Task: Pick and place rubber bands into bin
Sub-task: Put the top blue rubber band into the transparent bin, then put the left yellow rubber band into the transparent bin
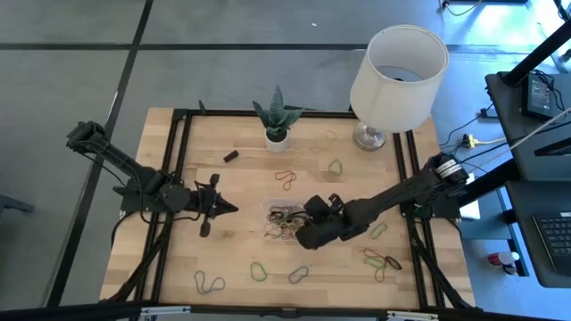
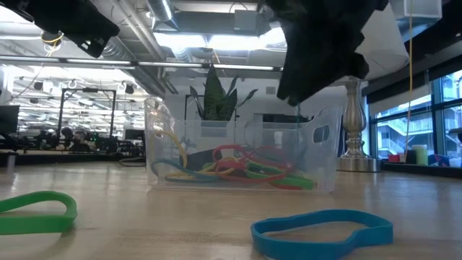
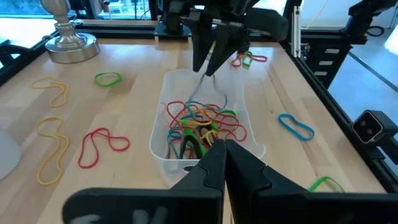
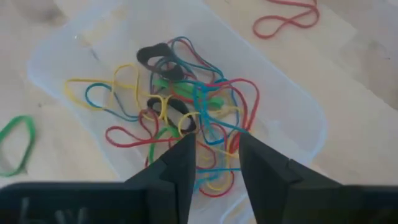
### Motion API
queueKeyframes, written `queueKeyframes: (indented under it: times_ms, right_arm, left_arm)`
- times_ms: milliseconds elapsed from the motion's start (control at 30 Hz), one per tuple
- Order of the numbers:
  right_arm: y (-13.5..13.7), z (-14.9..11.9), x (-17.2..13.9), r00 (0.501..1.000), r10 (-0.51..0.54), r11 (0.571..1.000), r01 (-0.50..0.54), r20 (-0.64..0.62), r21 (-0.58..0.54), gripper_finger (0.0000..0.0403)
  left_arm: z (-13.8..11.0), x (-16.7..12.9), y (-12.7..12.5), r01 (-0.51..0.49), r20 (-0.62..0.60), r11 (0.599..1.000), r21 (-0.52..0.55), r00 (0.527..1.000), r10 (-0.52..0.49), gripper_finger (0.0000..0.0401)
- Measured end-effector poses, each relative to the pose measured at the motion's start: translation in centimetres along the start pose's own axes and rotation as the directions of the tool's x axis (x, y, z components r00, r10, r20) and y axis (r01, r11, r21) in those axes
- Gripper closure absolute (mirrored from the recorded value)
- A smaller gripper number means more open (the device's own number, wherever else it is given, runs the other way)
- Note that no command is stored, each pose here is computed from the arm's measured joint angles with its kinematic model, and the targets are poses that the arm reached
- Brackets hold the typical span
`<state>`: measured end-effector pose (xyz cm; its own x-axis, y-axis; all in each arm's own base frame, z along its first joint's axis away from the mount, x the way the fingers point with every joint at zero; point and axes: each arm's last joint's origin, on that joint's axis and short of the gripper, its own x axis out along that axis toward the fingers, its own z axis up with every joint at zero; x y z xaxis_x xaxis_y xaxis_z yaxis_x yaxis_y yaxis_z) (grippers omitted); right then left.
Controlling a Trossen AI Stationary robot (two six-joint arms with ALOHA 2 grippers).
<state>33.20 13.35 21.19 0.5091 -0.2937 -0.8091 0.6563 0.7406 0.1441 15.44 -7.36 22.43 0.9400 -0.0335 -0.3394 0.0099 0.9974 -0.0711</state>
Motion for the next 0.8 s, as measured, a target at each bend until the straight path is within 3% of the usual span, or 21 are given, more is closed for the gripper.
queueKeyframes:
  times_ms: [367, 467, 667, 800]
  right_arm:
    - [-0.2, 0.2, -1.0, 0.999, 0.037, 0.998, -0.039, -0.035, -0.05, 0.0273]
    - [-0.4, -0.3, -2.6, 0.998, 0.039, 0.994, -0.044, -0.047, -0.105, 0.0278]
    - [-2.2, -1.5, -7.4, 0.994, 0.105, 0.984, -0.105, -0.005, -0.145, 0.0324]
    - [-4.1, -3.9, -8.9, 0.988, 0.15, 0.985, -0.147, 0.02, -0.093, 0.0358]
  left_arm:
    - [0.0, 0.1, 0.2, -0.03, 0.005, 0.999, -0.028, 1.0, 0.03, 0.0399]
    - [0.0, 0.1, 0.2, -0.035, 0.006, 0.998, -0.059, 0.999, 0.036, 0.0399]
    - [-0.2, 0.3, -0.2, -0.024, -0.005, 0.997, -0.077, 1.0, 0.024, 0.0399]
    - [-0.4, 0.9, -0.6, -0.033, -0.04, 0.995, -0.096, 0.999, 0.03, 0.0399]
